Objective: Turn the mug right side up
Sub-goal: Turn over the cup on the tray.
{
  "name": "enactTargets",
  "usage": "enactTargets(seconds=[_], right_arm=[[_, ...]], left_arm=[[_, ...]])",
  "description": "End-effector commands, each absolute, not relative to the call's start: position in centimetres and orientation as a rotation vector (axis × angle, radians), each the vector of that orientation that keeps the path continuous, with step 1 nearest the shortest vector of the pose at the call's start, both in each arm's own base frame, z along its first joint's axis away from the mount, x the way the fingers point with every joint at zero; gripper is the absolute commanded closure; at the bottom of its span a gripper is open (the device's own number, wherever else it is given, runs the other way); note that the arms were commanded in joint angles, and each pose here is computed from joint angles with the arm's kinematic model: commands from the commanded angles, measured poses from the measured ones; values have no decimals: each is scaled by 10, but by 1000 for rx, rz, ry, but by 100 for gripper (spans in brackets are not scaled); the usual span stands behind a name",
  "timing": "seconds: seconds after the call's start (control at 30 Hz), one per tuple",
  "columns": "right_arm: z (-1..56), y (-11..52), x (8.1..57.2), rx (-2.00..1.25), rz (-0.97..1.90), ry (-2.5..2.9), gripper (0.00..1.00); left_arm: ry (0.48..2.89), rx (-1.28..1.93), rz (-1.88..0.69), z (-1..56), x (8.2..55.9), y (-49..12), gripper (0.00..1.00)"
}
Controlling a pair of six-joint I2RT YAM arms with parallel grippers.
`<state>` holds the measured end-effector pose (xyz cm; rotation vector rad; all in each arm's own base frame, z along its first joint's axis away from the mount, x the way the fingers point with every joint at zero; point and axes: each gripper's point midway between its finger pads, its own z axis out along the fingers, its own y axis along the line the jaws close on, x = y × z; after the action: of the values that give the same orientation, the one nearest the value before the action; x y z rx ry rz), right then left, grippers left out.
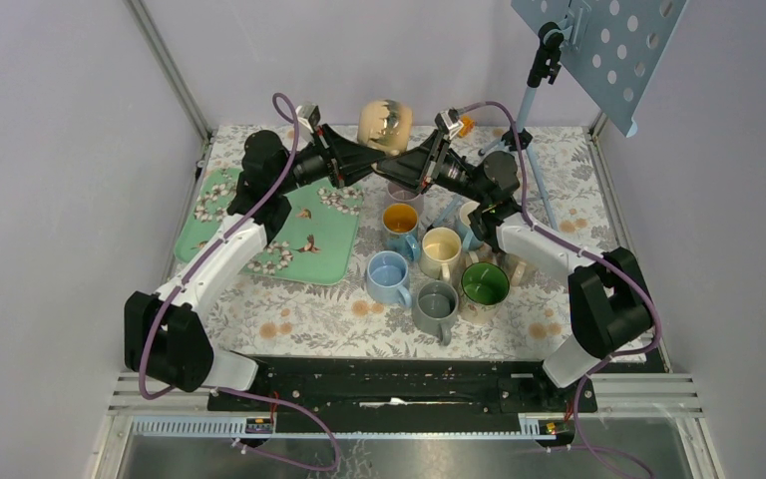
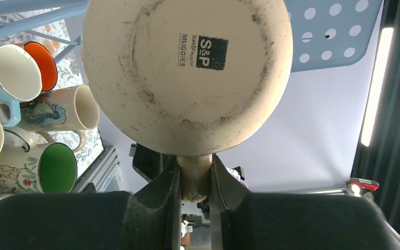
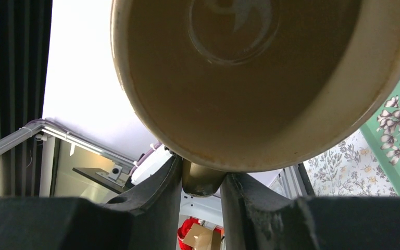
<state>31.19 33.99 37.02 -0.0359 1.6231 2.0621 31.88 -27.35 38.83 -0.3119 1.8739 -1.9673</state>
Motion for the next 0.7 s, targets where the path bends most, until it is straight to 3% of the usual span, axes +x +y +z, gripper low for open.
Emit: enactTargets(seconds=[0.0, 0.13, 0.3, 0.67], right_arm=[[399, 334, 297, -146, 2084, 1504, 69], [400, 334, 297, -153, 2078, 1507, 77], [391, 335, 297, -161, 2027, 1559, 100], [378, 328, 295, -161, 1873, 1634, 100]], left_arm=[[1732, -122, -1985, 419, 307, -276, 100], [1750, -81, -1953, 414, 305, -278, 100], [1799, 11, -1809, 399, 309, -278, 100], [1774, 32, -1762, 379, 315, -277, 100]])
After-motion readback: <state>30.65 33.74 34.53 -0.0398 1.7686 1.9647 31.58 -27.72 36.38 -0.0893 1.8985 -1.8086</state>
